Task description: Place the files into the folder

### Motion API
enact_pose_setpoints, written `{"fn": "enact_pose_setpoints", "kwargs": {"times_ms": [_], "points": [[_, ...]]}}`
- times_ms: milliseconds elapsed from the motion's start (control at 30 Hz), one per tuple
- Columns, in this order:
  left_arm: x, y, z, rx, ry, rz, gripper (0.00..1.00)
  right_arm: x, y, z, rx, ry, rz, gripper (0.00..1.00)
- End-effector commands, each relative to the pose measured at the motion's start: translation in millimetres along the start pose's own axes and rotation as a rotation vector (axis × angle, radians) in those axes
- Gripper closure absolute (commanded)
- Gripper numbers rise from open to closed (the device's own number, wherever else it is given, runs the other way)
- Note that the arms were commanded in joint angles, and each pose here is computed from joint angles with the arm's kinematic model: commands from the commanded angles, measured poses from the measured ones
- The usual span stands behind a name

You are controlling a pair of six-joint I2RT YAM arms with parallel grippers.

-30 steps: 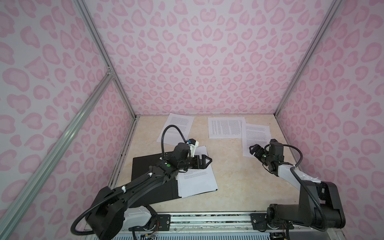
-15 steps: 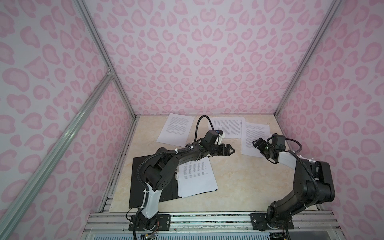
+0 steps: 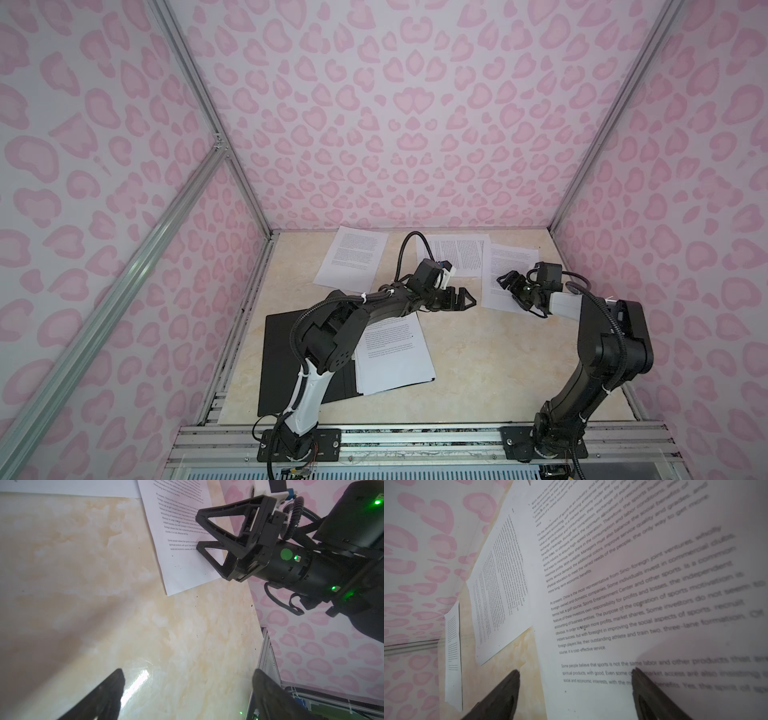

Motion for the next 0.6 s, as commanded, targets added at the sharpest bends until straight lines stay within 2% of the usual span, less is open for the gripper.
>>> {"fn": "enact_pose_setpoints", "kwargs": {"times_ms": [0, 233, 367, 467, 567], "points": [[4, 6, 4, 0.005, -0.014, 0.02, 0.03, 7, -18, 2, 0.053, 0.058, 0.047, 0.18], [26, 16, 14, 0.032, 0.01, -0.001, 0.0, 22, -72, -18, 0.082, 0.147, 0.097, 0.17], [35, 13, 21, 0.063, 0.029, -0.004, 0.02, 34, -109, -30, 0.129, 0.208, 0.09, 0.18], [41, 11, 25, 0.077, 0.047, -0.003, 0.04, 46, -121, -39, 0.174, 0.25, 0.04, 0.19], [45, 9, 24, 0.081, 0.065, 0.017, 0.04, 35, -112, -55, 0.121, 0.197, 0.01, 0.18]]}}
Point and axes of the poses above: each gripper's point midway between its finger pads, its own z axis out along the fingers, its own x axis along the line the jaws close on, y = z × x, the point moved 1 cm from there along -z, back along the fingers, and after that the axes turned 9 degrees about -z, right-handed, at the moved point
